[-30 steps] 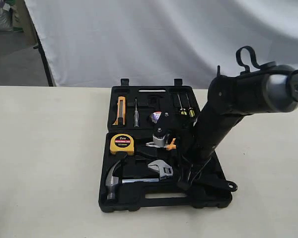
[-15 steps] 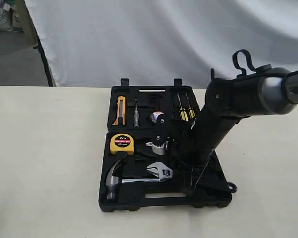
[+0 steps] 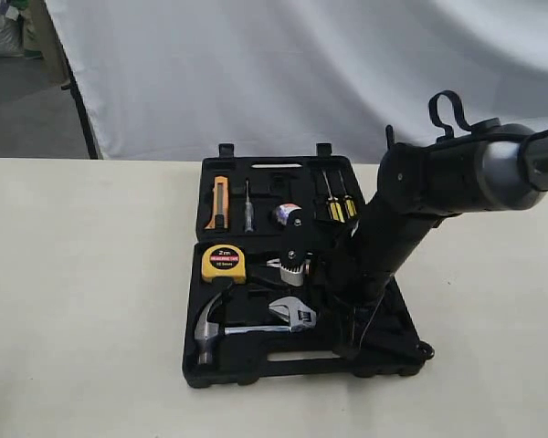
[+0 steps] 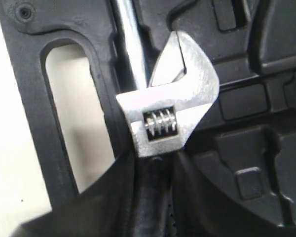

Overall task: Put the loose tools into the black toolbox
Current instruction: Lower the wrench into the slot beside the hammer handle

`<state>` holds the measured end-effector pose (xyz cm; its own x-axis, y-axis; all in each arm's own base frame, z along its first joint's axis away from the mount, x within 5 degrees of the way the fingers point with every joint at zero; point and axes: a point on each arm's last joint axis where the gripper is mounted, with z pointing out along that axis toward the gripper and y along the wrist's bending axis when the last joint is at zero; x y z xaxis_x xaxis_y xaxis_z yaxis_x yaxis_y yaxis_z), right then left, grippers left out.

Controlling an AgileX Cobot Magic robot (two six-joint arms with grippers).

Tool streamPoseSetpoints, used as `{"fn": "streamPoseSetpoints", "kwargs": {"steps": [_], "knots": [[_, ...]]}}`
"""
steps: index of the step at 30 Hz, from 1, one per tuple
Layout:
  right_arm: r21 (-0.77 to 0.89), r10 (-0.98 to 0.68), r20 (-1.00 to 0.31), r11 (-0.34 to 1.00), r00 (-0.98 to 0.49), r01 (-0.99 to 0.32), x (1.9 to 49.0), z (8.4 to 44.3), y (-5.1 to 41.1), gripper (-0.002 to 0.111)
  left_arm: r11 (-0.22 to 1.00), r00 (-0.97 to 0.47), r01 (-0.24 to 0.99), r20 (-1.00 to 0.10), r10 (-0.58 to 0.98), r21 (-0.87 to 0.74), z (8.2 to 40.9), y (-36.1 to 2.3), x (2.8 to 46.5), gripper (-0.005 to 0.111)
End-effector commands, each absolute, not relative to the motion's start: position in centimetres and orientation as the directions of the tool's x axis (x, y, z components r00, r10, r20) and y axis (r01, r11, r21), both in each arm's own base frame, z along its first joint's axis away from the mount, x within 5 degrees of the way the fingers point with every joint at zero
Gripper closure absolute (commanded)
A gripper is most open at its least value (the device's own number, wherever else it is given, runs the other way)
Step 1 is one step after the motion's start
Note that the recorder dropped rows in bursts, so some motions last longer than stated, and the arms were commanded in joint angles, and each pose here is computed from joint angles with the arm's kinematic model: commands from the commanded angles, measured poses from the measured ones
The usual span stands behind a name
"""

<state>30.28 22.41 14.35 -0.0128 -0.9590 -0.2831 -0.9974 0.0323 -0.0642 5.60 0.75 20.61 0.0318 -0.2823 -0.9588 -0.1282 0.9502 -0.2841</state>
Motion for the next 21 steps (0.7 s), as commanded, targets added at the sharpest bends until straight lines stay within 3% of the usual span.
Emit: {"fn": "streamPoseSetpoints", "kwargs": {"steps": [1,21], "knots": [[-0.139,-0.958,-0.284,0.012,0.028,-0.990,31.2,13.8,22.4,0.108,0.947,0.051,-0.149,-0.959,-0.280,-0.284,20.8,0.9,5.5,0.106],[-0.181,-0.946,-0.302,-0.061,0.114,-0.982,29.5,16.0,24.4,0.108,0.947,0.051,-0.149,-0.959,-0.280,-0.284,20.8,0.9,5.5,0.106]]}}
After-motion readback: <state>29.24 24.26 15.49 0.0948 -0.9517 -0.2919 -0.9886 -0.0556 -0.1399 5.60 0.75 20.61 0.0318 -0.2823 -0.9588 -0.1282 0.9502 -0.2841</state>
